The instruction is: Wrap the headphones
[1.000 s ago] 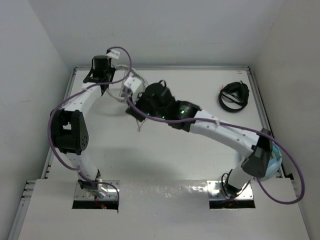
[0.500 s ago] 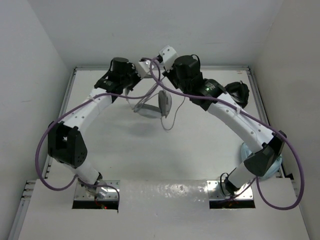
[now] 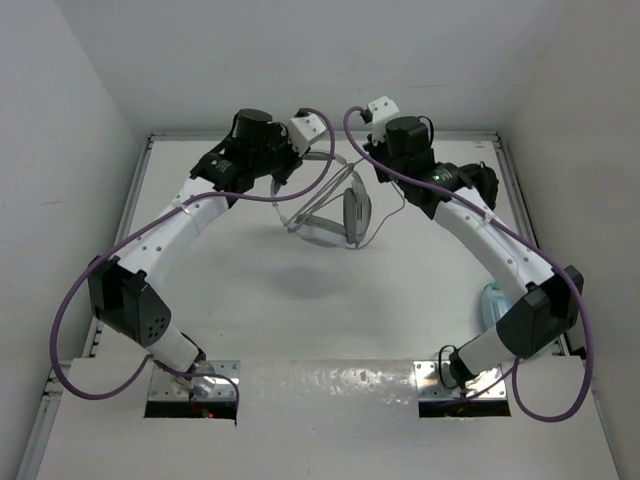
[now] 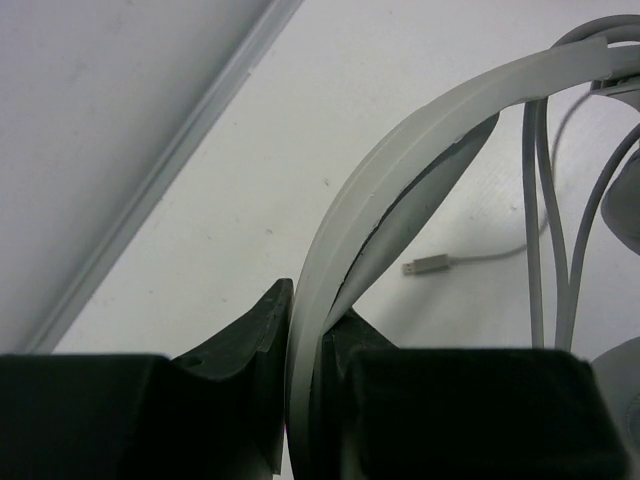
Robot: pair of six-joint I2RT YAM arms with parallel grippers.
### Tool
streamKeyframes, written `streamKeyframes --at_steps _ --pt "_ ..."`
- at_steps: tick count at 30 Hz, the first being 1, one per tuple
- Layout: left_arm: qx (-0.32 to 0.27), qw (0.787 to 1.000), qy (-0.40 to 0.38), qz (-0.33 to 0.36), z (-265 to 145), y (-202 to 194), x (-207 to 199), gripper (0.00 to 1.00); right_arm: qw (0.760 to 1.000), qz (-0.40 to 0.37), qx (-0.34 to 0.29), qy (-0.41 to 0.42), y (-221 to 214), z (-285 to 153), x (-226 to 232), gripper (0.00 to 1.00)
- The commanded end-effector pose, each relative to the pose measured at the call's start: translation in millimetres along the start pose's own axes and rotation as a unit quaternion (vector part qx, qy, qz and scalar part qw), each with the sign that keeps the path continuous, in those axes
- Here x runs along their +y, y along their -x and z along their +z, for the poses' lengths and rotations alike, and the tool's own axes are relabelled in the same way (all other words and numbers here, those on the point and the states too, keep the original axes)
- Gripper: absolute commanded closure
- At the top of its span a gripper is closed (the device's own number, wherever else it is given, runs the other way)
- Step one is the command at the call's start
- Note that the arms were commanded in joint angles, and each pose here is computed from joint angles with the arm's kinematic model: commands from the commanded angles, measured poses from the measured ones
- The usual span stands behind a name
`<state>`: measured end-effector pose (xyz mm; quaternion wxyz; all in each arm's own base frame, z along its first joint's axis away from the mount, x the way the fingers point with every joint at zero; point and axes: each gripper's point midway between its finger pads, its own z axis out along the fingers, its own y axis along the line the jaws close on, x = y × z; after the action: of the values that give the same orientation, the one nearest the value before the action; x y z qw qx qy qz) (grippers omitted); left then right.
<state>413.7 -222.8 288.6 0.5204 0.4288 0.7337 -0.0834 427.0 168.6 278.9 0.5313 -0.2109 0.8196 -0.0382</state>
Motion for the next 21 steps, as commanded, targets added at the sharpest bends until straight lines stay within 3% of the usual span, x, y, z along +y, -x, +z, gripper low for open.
streamKeyframes --at_steps 1,8,9,10,12,13,15,21 --pt "0.014 0.998 -0.046 -0.039 -26.6 2.0 -18.3 1.0 0.987 0.109 -0.102 -0.066 44.8 -19.7 -50.3 1.0" --pt "-0.013 0.994 -0.074 -0.076 -44.8 33.2 -24.8 1.0 0.989 0.103 -0.099 0.023 30.9 -8.5 -14.4 0.99" --pt "-0.026 0.993 -0.076 -0.083 -49.4 44.2 -23.3 1.0 0.99 0.1 -0.094 0.042 24.4 -5.8 -5.2 0.93" --pt "-0.031 0.99 -0.092 -0.106 -54.2 51.4 -29.2 1.0 0.988 0.097 -0.097 0.075 23.1 -5.6 6.7 0.77" --pt "-0.065 0.989 -0.095 -0.096 -64.0 76.8 -24.3 1.0 0.985 0.103 -0.094 0.105 10.3 -1.0 22.2 0.65" --pt "-0.07 0.984 -0.094 -0.133 -67.7 84.7 -24.6 1.0 0.98 0.114 -0.105 0.124 11.4 -0.6 30.2 0.61" --pt "-0.084 0.98 -0.114 -0.14 -83.6 102.0 -29.0 1.0 0.976 0.131 -0.098 0.144 -5.9 5.1 43.5 0.59" --pt "-0.137 0.966 -0.148 -0.161 -115.1 146.8 -34.3 1.0 0.945 0.228 -0.159 0.174 3.1 18.5 61.2 0.57"
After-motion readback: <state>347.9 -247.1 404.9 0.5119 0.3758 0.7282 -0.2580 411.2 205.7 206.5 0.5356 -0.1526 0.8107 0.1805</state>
